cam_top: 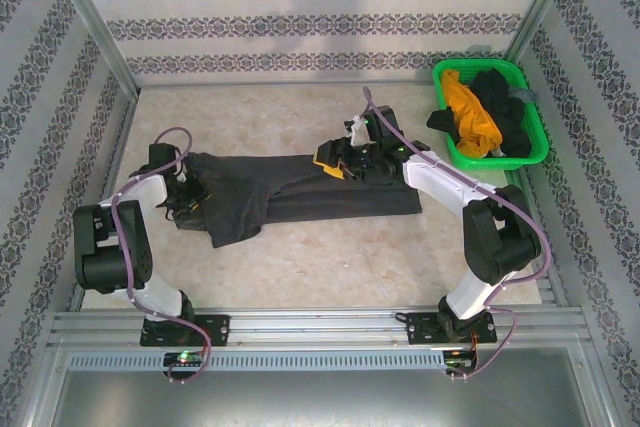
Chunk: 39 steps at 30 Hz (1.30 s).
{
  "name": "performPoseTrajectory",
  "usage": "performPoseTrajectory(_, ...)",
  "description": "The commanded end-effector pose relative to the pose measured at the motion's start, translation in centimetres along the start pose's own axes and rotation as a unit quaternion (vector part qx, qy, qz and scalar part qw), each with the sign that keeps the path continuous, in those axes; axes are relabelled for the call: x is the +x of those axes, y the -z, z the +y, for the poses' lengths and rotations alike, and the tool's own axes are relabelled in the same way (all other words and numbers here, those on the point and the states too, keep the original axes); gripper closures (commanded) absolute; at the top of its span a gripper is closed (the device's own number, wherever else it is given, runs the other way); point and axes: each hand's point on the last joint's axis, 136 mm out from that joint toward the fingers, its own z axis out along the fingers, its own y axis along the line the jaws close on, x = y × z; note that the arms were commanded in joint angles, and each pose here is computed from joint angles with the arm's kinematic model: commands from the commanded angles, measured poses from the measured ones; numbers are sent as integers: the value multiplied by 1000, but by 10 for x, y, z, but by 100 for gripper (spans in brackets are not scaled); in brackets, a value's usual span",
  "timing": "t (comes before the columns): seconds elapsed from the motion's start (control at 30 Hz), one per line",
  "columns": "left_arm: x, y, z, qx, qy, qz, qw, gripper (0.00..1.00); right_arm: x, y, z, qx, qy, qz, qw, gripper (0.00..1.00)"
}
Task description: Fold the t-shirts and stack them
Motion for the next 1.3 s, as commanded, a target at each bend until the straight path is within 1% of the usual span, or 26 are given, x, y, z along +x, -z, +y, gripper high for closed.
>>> performPoseTrajectory(0.0,-1,-5,8,-13,-23,-6,1000,62,-2,6,14,-15,14,-8,1000,48)
performPoseTrajectory(0.1,1,-6,9,-12,-27,-4,1000,62,-2,7,15,-14,15,-8,1000,48)
performPoseTrajectory(0.2,4,-8,4,7,-24,-1,1000,62,-2,7,13,-12,14,-8,1000,48)
performPoseTrajectory(0.3,8,-7,-5,29,-21,3,999,65,-2,6,12,-9,11,-7,1000,48)
performPoseTrajectory(0.43,14,-2,-9,29,-29,9,999,68,-2,6,10,-7,11,-7,1000,48)
performPoseTrajectory(0.63,15,13,-9,25,-35,-4,999,77,-2,5,10,-7,10,-6,1000,49)
performPoseTrajectory(0.87,17,19,-9,20,-40,1,999,97,-3,6,11,-6,9,-8,1000,50)
performPoseTrajectory(0.93,14,23,-10,17,-42,-4,999,100,-4,7,14,-10,12,-11,1000,51)
performPoseTrajectory(1.07,5,34,-13,9,-43,-16,999,100,-6,11,20,-14,16,-18,1000,53)
performPoseTrajectory(1.27,-15,47,-19,-9,-26,-28,999,100,-7,15,17,-10,12,-20,1000,54)
